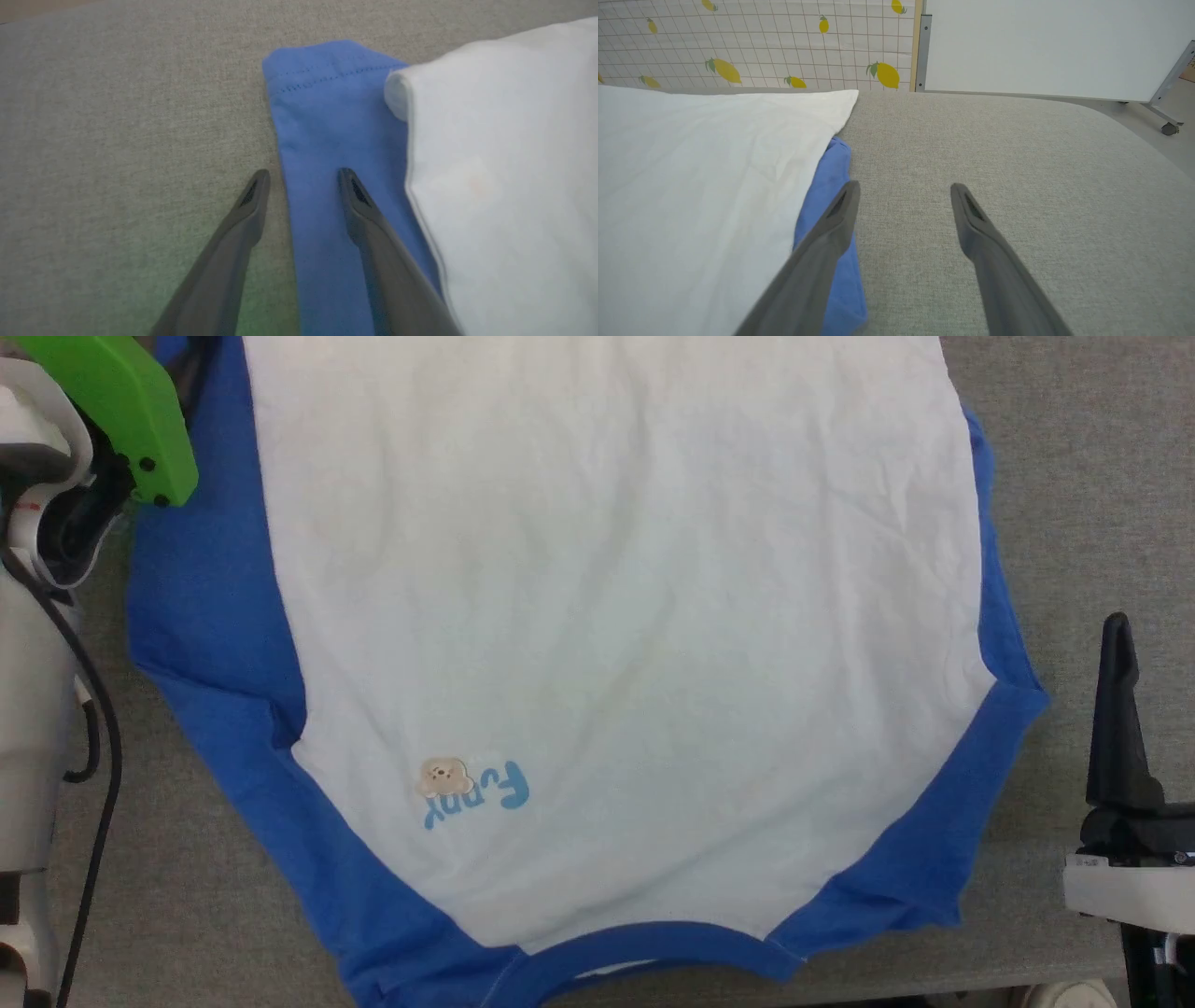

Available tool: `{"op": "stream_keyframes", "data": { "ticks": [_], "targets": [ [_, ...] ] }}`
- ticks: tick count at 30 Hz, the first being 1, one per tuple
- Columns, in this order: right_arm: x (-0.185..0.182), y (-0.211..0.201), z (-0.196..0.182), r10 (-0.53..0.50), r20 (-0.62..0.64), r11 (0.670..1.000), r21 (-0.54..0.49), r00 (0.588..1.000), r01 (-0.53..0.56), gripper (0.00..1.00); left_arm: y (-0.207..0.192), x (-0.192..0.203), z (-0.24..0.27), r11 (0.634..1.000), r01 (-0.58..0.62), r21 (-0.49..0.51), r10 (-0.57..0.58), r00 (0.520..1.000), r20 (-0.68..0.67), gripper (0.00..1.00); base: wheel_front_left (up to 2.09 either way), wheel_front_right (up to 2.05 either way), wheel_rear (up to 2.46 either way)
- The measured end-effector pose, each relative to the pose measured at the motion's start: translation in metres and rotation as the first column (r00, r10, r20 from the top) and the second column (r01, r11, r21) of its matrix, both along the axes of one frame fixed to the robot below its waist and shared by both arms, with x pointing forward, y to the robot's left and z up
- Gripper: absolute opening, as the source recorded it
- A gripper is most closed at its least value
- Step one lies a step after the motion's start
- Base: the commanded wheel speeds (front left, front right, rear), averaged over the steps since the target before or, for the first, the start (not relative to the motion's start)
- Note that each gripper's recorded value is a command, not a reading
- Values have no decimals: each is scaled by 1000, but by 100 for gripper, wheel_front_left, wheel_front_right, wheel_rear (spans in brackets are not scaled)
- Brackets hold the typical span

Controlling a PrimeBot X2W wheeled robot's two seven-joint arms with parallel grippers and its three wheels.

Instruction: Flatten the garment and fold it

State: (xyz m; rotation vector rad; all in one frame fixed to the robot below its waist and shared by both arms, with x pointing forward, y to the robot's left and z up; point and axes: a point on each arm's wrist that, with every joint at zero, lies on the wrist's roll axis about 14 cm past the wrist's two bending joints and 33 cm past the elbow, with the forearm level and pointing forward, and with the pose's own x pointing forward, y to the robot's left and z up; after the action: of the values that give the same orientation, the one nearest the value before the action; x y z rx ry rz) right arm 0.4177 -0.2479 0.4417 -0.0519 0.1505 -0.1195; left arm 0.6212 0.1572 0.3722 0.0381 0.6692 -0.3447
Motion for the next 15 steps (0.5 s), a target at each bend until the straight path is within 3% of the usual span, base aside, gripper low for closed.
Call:
{"op": "stream_keyframes", "data": {
  "ticks": [15],
  "targets": [
    [4,2,16,6,51,1000,3,999,-6,100,6,1,29,987,-70,-147,82,994,78,0,0,0,0]
  ]
}}
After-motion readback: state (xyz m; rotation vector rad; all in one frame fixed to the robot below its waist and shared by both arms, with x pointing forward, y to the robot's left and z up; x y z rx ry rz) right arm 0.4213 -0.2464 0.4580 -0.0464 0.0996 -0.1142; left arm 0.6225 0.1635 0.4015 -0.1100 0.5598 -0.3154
